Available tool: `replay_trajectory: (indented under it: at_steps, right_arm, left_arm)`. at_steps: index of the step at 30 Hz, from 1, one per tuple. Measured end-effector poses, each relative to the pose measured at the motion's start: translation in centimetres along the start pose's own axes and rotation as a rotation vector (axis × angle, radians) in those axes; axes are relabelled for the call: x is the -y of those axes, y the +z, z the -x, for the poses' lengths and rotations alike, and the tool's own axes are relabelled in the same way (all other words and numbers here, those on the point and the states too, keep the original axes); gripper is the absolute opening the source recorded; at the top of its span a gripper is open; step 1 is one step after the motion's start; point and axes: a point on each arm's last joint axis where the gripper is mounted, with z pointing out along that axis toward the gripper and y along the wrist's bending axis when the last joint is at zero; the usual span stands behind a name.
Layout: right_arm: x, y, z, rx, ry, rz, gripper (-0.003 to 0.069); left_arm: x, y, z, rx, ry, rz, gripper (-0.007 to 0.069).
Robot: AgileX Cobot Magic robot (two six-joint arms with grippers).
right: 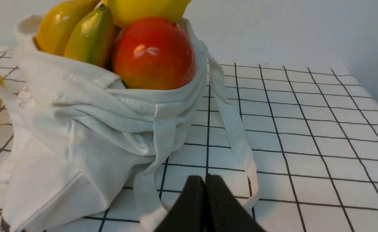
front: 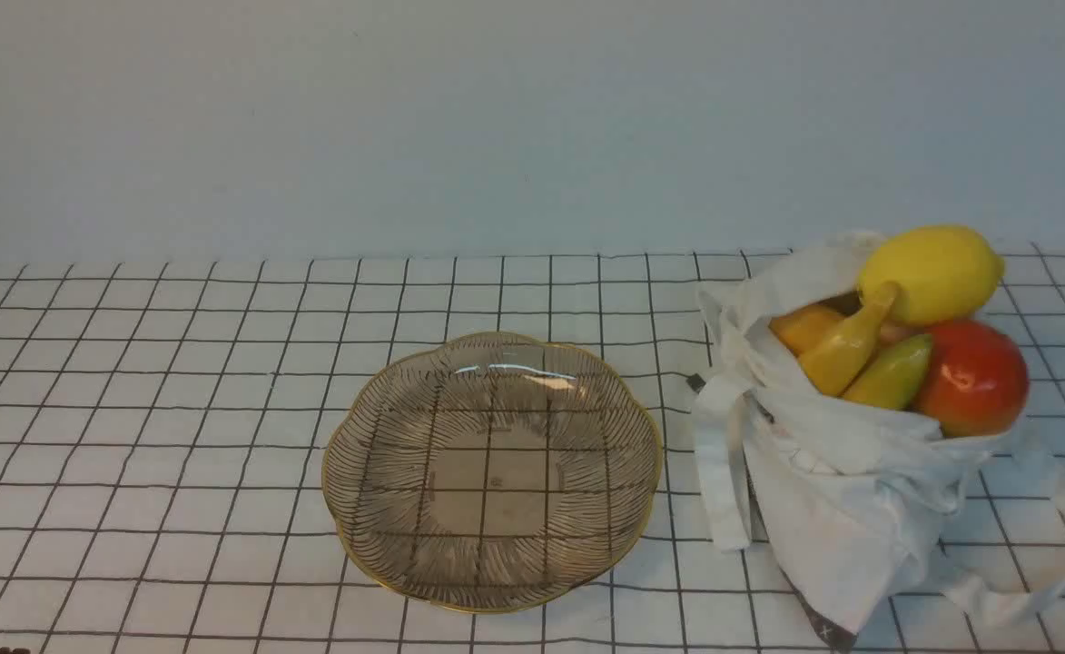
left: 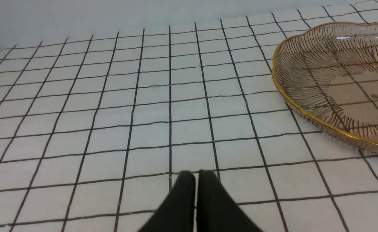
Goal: Take the fruit out of the bag on the white checkered tablecloth and place them on the plate.
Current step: 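Reach into the cloth bag and grasp the lemon with the right gripper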
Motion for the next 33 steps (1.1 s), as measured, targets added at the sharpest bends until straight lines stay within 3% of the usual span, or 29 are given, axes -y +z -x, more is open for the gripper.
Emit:
replay_trajectory:
  at_steps: [29, 33]
  right_arm:
    - [0.0, 0.0, 0.0, 0.0, 0.0, 0.0, -0.0014]
    - [-0.24, 0.06, 0.3, 0.053, 0.156, 0.029, -0.0014]
  left_arm:
    - [0.0, 0.0, 0.0, 0.0, 0.0, 0.0, -0.0008]
    - [0.0, 0.0, 0.0, 0.0, 0.0, 0.0, -0.0008]
